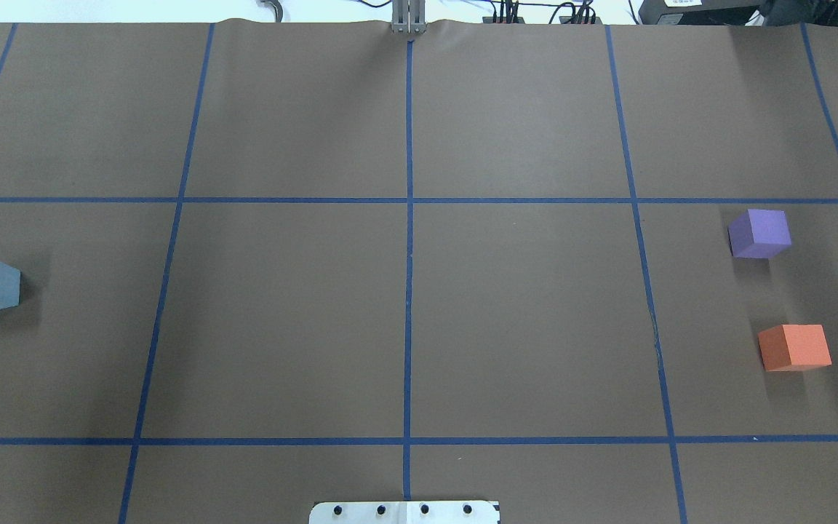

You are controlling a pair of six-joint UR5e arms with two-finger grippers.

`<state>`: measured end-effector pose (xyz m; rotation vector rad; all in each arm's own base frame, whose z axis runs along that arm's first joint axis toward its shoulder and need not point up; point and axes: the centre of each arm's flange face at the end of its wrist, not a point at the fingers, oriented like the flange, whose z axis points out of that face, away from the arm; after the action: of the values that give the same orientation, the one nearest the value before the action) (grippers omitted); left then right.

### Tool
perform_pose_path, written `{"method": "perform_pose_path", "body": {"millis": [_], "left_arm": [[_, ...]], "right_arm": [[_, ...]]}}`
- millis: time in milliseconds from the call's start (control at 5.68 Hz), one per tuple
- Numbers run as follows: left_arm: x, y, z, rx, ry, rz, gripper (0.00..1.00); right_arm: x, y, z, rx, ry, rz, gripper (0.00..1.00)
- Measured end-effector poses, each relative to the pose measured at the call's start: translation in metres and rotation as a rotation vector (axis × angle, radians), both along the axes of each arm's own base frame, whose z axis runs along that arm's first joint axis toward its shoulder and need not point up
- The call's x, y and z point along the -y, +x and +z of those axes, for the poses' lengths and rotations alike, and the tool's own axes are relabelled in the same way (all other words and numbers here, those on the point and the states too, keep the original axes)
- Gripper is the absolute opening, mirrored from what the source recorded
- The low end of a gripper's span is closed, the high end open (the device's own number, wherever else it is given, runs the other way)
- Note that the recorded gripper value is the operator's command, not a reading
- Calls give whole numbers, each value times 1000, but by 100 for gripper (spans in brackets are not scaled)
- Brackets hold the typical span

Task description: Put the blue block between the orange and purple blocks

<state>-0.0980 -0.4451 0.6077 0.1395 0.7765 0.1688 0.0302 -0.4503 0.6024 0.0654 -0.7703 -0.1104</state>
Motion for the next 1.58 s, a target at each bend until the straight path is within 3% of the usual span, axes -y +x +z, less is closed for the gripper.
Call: {"method": "perform_pose_path", "body": {"millis": [704,1056,1231,1583], "left_arm": [[3,1,-17,3,41,0,100],[19,2,-37,9,218,-9,100],[27,3,-46,-5,258,-47,100],[31,24,-47,-81,191,-95,100]], "right_arm": [[7,-1,-11,6,29,3,100],[6,0,-10,6,45,3,100],[5,0,-10,7,52,4,100],[0,0,-6,8,64,7,100]]}}
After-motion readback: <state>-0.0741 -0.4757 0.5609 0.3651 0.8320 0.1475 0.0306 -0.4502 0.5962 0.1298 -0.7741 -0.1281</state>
